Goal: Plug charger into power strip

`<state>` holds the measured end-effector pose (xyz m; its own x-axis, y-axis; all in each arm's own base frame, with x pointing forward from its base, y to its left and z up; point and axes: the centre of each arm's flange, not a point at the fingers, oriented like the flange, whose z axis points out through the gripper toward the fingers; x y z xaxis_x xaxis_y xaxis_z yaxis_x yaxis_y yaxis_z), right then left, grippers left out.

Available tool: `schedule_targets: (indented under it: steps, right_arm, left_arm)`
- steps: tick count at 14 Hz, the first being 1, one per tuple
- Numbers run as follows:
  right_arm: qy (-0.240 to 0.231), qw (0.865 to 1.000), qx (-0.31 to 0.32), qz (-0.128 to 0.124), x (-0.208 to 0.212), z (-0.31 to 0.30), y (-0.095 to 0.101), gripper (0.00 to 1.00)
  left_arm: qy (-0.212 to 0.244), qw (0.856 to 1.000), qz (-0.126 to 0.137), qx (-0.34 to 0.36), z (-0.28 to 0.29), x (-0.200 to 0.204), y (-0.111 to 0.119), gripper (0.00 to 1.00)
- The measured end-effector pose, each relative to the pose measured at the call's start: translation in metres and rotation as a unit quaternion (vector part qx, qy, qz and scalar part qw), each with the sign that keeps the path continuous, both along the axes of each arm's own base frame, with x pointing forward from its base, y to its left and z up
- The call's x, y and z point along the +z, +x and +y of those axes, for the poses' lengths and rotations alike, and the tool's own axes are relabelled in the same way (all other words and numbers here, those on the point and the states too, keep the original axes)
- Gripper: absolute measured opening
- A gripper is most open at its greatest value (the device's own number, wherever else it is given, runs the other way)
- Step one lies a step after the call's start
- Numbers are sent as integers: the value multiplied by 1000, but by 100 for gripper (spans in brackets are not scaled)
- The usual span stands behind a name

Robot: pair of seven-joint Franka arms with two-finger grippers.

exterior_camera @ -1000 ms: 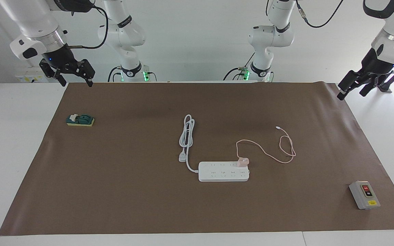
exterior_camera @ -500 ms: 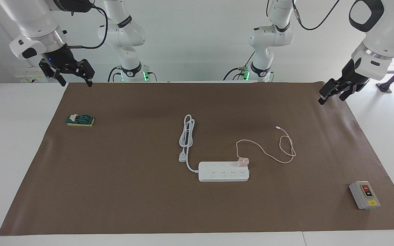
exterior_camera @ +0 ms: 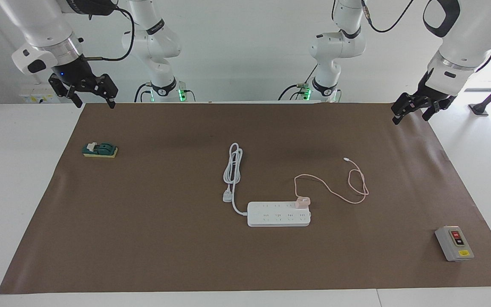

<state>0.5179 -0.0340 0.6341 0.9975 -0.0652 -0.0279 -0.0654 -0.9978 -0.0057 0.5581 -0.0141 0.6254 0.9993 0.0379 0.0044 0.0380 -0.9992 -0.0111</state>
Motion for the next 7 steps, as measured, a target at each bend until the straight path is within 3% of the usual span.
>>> schedule_targets:
  steps: [7]
  right_arm:
    - [0, 1000, 0, 0, 0, 0, 0, 100]
  left_arm:
    - [1, 1000, 19, -14, -13, 2, -10, 100]
